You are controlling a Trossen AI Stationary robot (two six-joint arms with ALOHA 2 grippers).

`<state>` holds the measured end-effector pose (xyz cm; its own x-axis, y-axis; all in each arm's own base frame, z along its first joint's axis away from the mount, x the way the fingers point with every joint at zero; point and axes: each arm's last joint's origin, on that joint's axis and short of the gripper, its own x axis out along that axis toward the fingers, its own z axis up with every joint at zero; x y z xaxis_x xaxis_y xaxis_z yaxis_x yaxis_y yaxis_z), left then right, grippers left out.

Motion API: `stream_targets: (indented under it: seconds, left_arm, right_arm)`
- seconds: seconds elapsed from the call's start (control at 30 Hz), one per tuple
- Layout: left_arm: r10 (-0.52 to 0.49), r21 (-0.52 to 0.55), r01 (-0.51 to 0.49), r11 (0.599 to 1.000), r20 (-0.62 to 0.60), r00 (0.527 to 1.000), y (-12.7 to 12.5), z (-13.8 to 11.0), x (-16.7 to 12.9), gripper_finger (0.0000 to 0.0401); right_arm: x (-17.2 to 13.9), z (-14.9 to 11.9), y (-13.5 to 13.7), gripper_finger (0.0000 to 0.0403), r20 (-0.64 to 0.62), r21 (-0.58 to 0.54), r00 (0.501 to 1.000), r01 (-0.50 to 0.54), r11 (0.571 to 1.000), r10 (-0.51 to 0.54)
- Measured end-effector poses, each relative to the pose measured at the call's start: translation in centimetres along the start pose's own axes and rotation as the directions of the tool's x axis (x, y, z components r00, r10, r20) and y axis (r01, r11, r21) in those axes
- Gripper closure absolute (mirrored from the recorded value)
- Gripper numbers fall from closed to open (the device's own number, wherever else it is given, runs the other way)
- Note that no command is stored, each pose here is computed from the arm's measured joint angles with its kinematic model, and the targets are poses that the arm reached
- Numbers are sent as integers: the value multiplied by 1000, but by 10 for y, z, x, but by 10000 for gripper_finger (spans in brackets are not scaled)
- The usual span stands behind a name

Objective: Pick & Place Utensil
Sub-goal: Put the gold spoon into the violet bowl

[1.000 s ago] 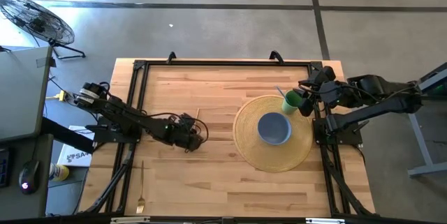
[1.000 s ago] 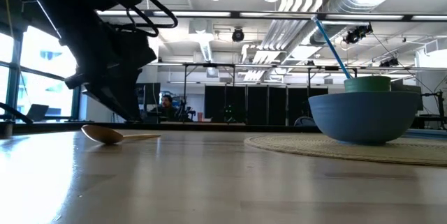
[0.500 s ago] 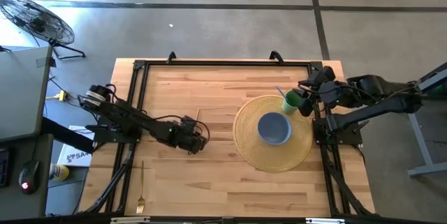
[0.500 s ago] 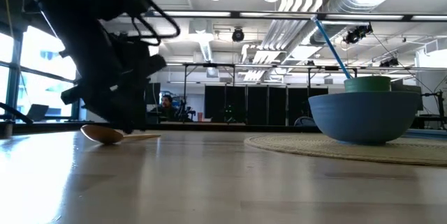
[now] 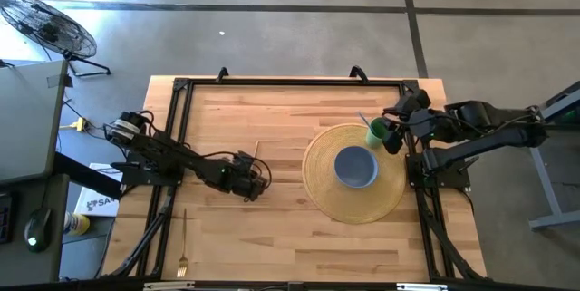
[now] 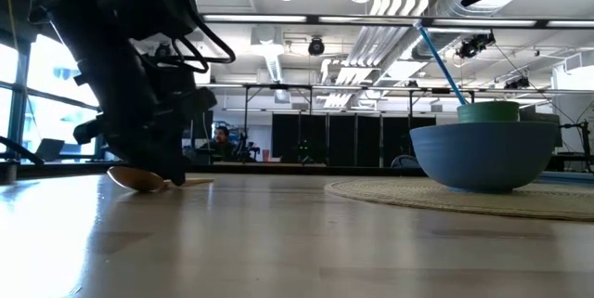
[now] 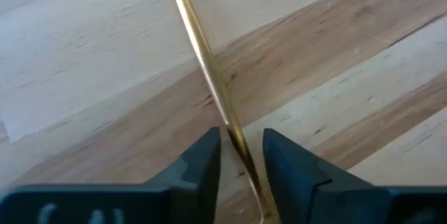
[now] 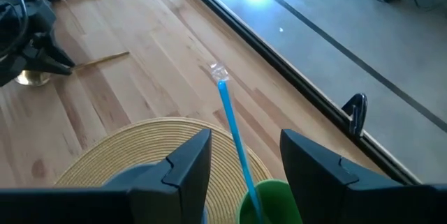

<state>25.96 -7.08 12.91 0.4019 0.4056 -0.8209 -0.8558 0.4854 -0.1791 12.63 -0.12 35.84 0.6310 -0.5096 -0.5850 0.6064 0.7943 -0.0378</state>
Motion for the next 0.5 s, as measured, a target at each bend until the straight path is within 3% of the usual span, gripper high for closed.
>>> stream_targets:
  seconds: [0.23, 0.5]
  left_arm:
    - [-10, 2, 10, 1000, -2, 1000, -1, 0, 0, 387]
    - [-8, 26, 8, 1000, -8, 1000, -1, 0, 0, 377]
  right_arm:
    - [0, 0, 1, 238, -2, -10, 1000, -6, 1000, 6]
    - [0, 0, 1, 238, -4, -35, 1000, -12, 999, 12]
